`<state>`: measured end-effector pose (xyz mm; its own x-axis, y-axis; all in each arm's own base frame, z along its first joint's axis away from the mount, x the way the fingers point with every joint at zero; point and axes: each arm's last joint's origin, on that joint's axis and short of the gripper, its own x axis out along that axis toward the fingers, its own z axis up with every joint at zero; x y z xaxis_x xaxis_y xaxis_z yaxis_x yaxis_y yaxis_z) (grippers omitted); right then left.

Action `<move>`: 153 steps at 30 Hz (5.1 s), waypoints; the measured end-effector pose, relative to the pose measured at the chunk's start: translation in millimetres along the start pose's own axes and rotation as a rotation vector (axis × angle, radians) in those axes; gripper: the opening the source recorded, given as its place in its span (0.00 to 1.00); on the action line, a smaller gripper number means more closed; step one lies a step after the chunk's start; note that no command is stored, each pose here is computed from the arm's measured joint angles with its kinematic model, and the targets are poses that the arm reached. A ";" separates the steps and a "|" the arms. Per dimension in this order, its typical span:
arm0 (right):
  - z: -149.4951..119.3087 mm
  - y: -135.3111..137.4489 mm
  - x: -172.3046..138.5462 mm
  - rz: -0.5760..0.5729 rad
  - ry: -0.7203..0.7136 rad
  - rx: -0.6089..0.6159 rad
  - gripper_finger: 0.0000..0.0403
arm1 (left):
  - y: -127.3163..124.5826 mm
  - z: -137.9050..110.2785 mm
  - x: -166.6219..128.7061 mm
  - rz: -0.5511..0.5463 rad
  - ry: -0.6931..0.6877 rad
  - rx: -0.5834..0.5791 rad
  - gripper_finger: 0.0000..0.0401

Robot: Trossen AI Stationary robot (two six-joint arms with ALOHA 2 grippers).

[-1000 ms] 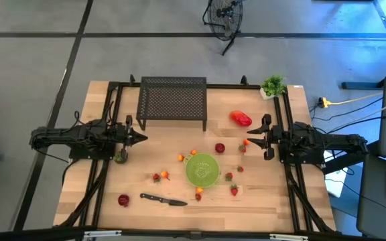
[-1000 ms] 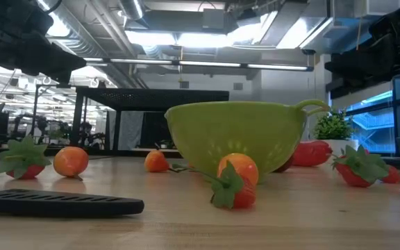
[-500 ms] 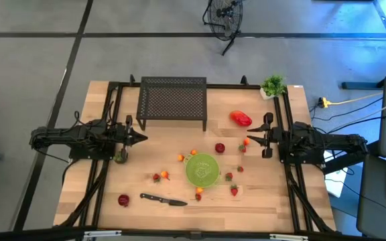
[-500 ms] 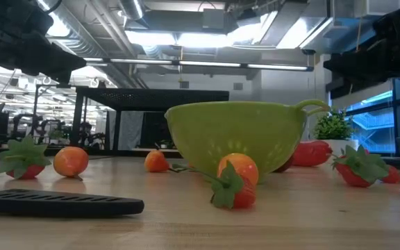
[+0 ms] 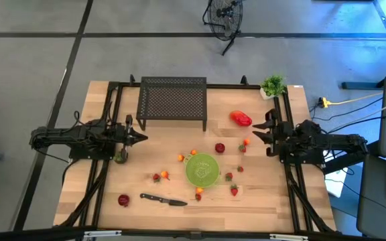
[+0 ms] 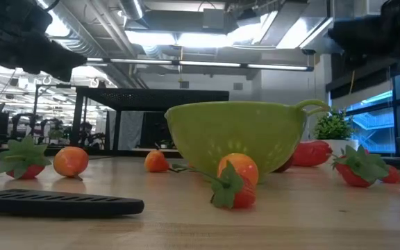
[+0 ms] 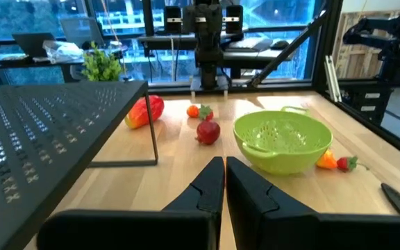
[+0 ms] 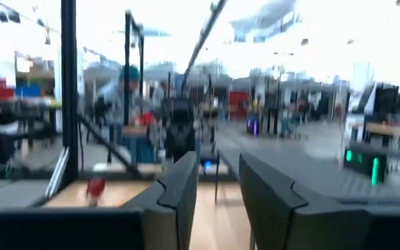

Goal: Pick & Place Fruit
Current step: Put the green strainer bowl on the shelf

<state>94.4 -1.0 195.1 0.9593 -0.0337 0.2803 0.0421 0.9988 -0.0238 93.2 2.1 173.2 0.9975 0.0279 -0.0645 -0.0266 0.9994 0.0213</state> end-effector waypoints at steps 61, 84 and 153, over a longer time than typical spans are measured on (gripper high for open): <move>61.8 51.2 128.8 0.104 0.717 0.108 0.36 | 0.4 1.0 -0.4 0.014 0.000 -0.134 0.03; -3.7 95.1 196.3 0.067 1.115 -0.002 0.33 | 0.3 -2.2 -0.5 0.013 0.035 -0.149 0.03; -80.0 76.5 210.0 -0.113 1.380 0.269 0.04 | 0.4 -2.2 -0.6 0.019 0.034 -0.149 0.03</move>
<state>321.4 65.6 175.4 0.4593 0.0372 -0.8875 0.2328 0.9592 0.1607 92.5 2.5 171.1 0.9940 0.0447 -0.0996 -0.0571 0.9905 -0.1249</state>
